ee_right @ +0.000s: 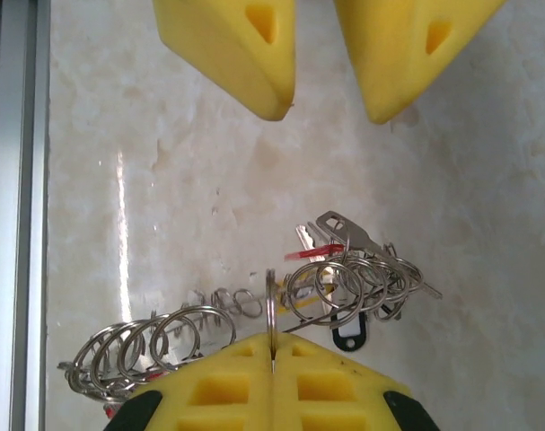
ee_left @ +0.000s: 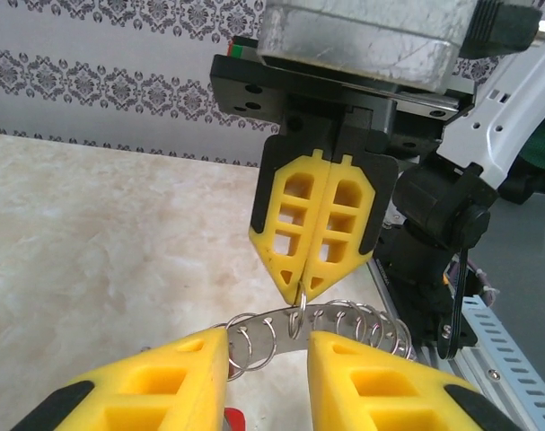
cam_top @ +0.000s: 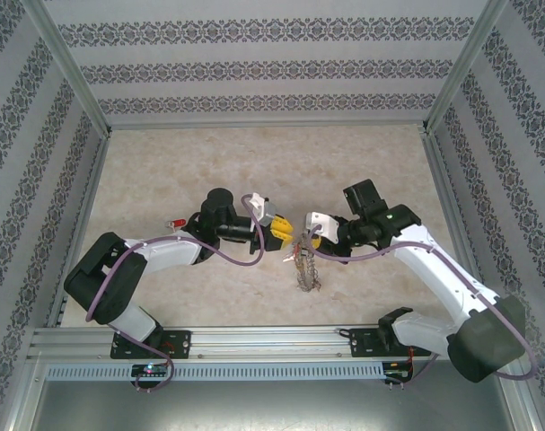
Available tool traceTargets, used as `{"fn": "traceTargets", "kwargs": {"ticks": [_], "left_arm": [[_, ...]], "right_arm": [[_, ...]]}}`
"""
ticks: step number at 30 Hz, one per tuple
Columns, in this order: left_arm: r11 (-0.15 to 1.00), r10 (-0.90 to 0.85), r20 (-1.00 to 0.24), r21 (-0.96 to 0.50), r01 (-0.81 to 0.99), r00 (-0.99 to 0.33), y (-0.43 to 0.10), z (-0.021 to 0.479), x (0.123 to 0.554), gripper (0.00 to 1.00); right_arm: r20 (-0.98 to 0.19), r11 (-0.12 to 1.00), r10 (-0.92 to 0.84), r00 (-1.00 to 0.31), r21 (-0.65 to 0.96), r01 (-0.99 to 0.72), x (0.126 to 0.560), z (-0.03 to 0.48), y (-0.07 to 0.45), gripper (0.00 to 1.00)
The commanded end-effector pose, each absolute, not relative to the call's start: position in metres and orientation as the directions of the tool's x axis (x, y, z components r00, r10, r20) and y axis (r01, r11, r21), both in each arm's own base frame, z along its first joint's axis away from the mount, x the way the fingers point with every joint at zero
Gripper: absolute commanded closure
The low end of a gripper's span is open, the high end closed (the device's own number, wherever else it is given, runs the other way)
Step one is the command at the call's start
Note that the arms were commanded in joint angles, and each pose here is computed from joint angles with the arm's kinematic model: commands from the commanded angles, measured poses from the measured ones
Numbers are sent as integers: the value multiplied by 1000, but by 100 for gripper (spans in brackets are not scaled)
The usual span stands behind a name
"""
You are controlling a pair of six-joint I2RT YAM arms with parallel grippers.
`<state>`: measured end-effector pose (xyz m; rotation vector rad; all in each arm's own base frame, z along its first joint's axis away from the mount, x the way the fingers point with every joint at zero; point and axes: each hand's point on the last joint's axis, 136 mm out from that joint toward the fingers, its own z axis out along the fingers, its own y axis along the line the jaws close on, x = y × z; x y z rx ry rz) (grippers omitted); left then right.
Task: Put the keys on the keyring
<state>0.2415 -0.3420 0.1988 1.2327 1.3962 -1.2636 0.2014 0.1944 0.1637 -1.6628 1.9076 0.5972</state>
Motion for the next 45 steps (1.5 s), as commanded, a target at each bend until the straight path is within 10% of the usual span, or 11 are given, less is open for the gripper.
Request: {"fn": "traceTargets", "kwargs": {"ticks": [1,42,45], "left_arm": [[-52,147,-982,-127,991,-118,-354,192,231,70],[-51,170,-982,-97,994,-87,-380,180,231,64],[-58,170,-982,-91,994,-80,-379,180,229,79]], "right_arm": [[-564,97,-823,-66,-25,-995,196,157,186,100],[-717,105,-696,-40,-46,-993,206,195,217,100],[-717,108,-696,-44,-43,-993,206,195,216,100]]}}
